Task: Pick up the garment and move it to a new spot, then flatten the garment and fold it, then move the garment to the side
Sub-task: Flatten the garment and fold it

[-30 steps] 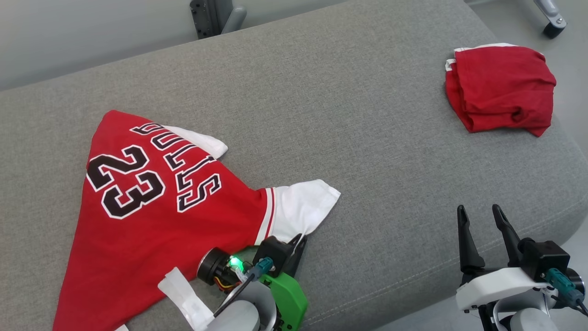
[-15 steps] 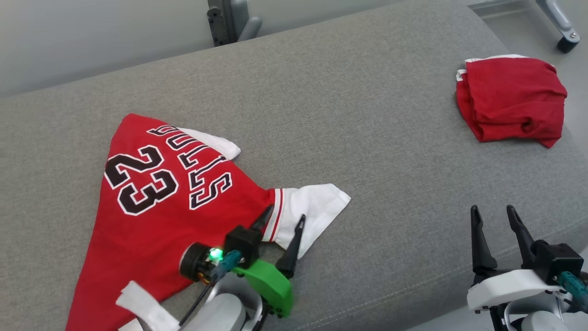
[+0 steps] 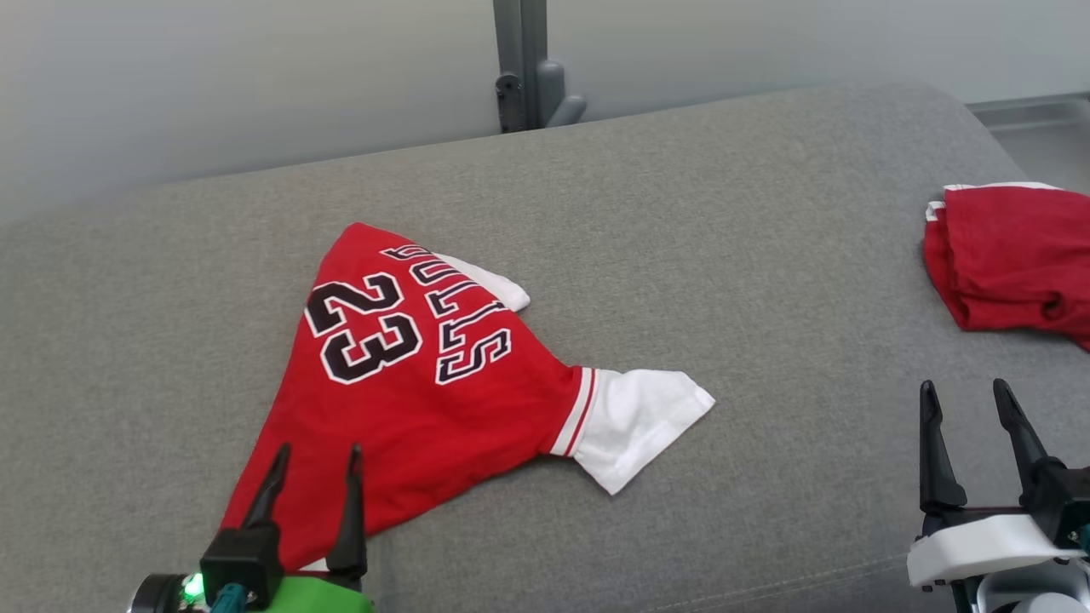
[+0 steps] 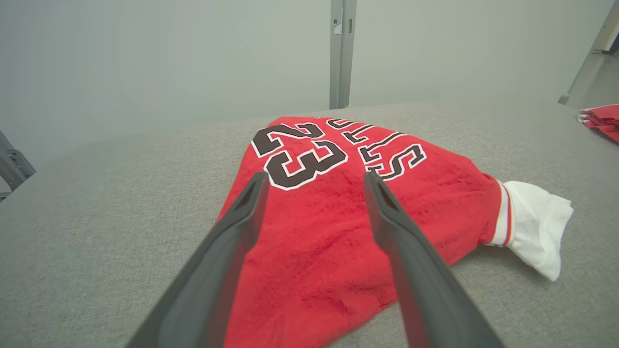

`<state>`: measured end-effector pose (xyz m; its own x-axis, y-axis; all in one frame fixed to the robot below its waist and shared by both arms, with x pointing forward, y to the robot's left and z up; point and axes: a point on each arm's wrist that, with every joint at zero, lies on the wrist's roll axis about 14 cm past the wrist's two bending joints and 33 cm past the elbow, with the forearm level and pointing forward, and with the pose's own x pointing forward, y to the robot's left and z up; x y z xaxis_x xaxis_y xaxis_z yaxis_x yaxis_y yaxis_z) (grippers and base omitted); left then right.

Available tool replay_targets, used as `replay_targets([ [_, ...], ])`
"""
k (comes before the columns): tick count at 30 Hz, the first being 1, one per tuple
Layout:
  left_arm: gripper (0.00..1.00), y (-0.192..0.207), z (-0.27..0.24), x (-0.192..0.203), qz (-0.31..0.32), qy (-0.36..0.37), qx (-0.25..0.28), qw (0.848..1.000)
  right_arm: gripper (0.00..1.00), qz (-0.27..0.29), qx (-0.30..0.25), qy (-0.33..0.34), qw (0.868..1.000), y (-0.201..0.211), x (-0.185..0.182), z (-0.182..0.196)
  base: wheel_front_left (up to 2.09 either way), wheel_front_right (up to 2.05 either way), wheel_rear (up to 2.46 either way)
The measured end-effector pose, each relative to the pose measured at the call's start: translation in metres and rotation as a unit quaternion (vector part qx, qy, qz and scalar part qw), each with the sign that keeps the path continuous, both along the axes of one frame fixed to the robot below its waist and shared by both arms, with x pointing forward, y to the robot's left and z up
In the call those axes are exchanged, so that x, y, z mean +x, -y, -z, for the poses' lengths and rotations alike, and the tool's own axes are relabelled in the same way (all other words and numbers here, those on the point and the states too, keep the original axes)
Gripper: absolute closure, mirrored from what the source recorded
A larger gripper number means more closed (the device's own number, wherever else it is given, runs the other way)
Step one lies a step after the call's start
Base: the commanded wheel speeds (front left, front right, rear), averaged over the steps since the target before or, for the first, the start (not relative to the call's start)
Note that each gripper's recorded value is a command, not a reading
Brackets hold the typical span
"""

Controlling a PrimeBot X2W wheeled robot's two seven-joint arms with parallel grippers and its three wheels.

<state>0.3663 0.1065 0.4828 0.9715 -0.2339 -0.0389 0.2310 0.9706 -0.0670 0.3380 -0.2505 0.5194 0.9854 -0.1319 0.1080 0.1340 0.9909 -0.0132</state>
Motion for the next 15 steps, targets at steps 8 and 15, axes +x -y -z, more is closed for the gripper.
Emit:
replay_targets([
  [8, 0.00, -0.077, 0.009, -0.039, -0.116, -0.012, 0.016, 0.993, 0.00, -0.049, -0.006, 0.002, 0.999, -0.030, 0.011, -0.001, 0.00, 0.00, 0.00],
  [15, 0.00, -0.112, 0.013, -0.062, -0.166, -0.015, 0.016, 0.986, 0.00, -0.079, -0.008, 0.000, 0.997, -0.050, 0.019, 0.000, 0.00, 0.00, 0.00],
])
